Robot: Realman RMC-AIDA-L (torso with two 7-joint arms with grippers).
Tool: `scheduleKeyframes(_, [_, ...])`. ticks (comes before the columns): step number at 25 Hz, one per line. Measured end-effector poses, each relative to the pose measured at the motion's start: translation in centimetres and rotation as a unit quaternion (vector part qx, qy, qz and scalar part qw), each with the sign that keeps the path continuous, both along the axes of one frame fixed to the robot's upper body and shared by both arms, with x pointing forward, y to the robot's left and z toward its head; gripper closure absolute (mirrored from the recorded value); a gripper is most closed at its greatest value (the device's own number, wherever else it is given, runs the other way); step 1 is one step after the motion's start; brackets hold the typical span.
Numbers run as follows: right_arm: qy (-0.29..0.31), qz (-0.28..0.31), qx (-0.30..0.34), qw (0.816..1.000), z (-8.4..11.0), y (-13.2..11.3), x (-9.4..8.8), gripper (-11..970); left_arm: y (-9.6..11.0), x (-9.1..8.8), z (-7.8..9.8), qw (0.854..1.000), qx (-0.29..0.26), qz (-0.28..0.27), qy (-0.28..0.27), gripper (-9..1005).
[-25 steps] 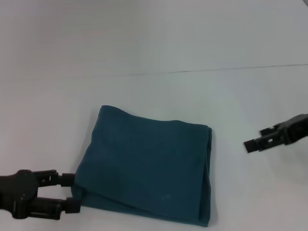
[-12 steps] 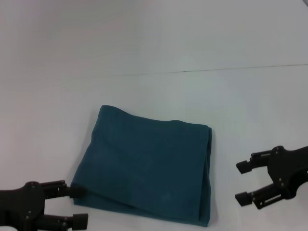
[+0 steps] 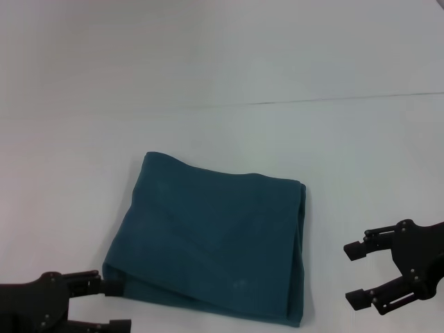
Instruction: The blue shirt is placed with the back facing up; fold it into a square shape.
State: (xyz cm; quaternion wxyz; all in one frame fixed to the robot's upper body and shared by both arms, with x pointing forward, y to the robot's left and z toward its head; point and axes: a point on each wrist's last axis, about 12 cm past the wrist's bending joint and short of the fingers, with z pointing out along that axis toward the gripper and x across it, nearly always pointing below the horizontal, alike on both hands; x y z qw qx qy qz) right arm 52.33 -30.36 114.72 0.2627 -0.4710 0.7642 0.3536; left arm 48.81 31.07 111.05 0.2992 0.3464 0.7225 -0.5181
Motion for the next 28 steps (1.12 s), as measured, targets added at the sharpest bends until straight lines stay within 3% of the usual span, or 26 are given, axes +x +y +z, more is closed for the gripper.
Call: scheduleKeyframes(28, [0.009, -0.009, 0.002, 1.0, -0.46, -0.49, -0.6, 32, -0.38, -0.34, -0.55, 1.0, -0.001, 0.003, 0.006, 47])
